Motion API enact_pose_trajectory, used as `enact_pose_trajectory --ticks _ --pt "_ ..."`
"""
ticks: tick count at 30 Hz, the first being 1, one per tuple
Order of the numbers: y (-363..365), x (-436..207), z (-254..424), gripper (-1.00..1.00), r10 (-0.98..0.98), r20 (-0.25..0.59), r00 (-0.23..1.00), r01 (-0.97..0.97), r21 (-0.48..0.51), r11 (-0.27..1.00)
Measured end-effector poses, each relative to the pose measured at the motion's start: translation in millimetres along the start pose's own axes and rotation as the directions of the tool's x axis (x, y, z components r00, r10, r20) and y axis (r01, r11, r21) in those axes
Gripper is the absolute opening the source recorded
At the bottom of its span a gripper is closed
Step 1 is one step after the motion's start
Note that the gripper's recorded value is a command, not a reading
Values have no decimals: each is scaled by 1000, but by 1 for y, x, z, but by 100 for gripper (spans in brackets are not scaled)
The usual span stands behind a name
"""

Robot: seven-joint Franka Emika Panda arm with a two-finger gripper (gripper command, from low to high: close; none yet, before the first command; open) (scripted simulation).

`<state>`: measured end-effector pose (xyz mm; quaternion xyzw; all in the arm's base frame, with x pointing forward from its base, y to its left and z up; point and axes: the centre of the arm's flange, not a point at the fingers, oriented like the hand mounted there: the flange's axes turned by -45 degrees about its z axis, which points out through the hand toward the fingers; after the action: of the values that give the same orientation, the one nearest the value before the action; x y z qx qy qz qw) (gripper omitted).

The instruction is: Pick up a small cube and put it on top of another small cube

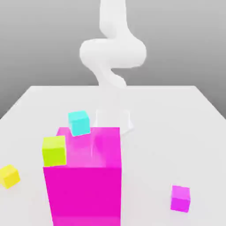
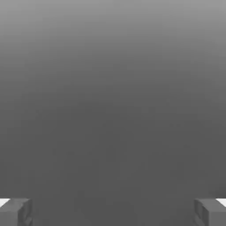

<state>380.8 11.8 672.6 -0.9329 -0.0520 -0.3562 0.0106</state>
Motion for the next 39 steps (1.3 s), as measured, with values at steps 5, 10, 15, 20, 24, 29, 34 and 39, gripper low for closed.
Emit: enact_pose_trajectory --ticks 5,10,15,20,24,29,34,39 --pt "-31 -14 104 0 -219 122 968 204 129 971" --pt "-73 -49 197 0 -434 201 878 380 261 888" --pt "-116 -104 277 0 -634 242 735 525 390 757" --pt "-162 -176 339 0 -813 236 532 641 516 569" --pt "-176 -238 380 0 -905 226 360 686 593 421" --pt "-183 -293 424 0 -942 210 261 701 630 334" --pt "-183 -310 441 -100 -943 210 259 700 632 333" --pt "-183 -306 437 -100 -943 210 258 700 632 332"
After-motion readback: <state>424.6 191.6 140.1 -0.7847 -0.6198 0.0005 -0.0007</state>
